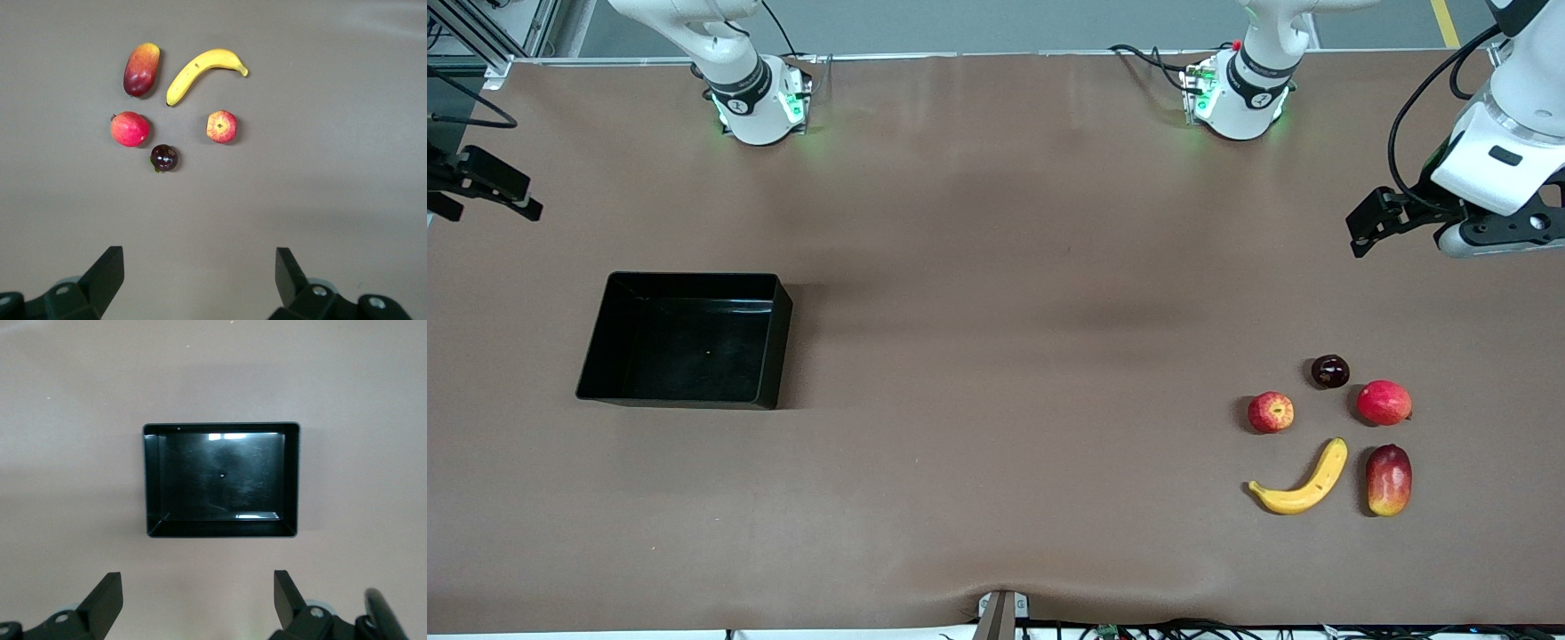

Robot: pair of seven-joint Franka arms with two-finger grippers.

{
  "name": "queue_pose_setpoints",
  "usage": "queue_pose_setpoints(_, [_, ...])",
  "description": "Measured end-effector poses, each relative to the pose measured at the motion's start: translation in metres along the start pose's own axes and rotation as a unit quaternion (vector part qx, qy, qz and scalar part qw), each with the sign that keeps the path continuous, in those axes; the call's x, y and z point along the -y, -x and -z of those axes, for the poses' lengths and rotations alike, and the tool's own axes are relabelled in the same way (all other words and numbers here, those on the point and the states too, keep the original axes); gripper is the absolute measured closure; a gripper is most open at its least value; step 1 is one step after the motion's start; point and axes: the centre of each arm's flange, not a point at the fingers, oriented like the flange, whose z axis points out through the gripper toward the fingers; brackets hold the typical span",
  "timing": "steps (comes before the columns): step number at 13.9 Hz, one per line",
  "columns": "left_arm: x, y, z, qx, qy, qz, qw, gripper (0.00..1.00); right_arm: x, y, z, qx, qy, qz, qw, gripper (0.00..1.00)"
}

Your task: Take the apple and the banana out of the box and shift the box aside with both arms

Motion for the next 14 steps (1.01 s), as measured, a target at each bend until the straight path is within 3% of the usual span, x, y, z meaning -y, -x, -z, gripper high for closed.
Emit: queue_pose_setpoints(14, [-0.0001,-0.0013,0.0055,-0.003,0.001,0.000,1.000,0.00,-0.0003,-0.0035,-0.0018,-0.001,0.009,0.000,1.000,0.00])
